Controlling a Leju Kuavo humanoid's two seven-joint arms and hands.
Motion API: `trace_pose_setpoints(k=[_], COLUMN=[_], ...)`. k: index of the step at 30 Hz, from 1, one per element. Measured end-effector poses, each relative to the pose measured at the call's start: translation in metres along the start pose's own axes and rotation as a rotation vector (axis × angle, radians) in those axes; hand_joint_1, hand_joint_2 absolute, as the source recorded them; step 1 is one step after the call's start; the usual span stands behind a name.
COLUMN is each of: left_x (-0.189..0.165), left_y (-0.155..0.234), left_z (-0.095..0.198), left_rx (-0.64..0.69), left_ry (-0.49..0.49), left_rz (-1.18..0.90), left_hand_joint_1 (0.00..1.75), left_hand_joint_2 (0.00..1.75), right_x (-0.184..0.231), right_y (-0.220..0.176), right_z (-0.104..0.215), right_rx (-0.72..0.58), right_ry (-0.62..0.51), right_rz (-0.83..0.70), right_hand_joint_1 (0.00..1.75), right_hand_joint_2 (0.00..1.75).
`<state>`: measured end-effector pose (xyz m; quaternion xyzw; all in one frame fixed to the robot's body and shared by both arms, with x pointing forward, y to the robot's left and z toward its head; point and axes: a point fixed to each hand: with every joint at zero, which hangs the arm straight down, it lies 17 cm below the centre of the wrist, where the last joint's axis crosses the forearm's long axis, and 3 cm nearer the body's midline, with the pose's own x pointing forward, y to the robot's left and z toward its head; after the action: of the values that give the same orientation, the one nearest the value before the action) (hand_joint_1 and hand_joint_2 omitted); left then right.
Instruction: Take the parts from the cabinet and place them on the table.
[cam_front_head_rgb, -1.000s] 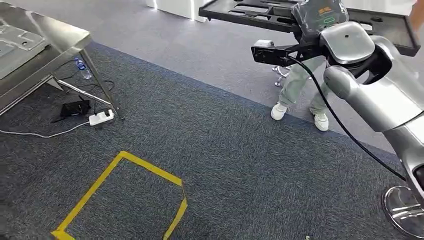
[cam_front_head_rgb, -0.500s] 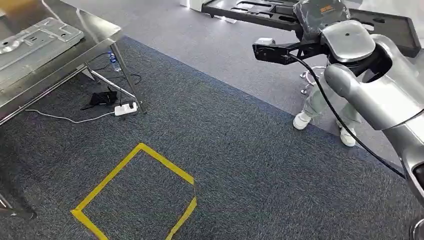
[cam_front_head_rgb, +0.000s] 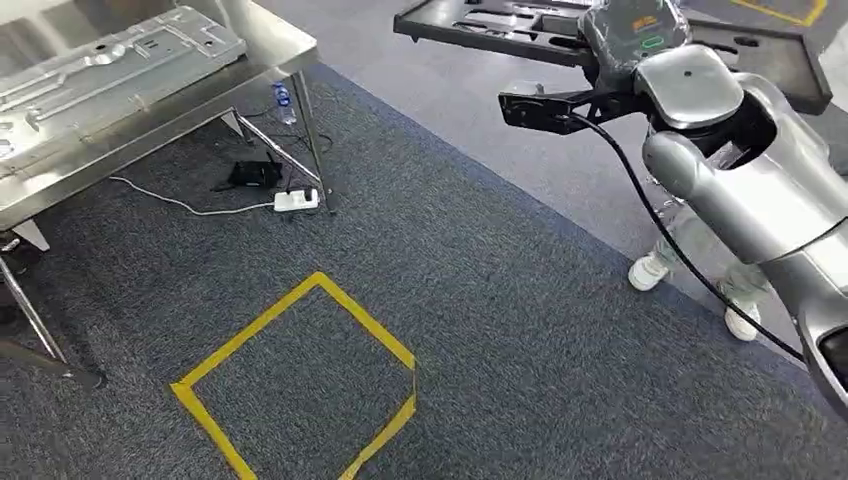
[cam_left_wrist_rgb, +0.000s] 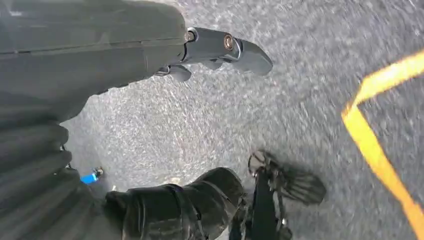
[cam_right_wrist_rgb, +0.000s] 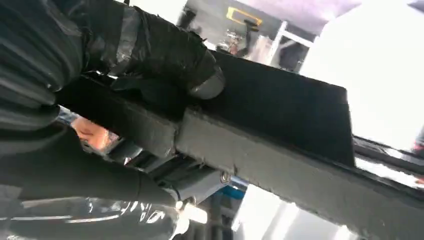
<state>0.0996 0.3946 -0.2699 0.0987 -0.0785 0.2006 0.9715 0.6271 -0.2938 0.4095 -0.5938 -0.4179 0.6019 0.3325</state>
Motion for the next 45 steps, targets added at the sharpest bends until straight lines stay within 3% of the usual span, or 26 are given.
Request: trace_pose_setpoints(k=[45], left_x=[-0.003], left_y=[-0.003], left_z=[0.000], left_rx=[-0.017], left_ry=[-0.004], left_rz=[-0.018], left_hand_joint_1=[0.00], left_hand_joint_2=[1.75], right_x=[0.011], right_y=[0.004], right_z=[-0.003], right_rx=[0.003], right_ry=[-0.018], right_rz=[-0.016], right_hand_joint_1=[1.75], right_hand_joint_2=[1.75])
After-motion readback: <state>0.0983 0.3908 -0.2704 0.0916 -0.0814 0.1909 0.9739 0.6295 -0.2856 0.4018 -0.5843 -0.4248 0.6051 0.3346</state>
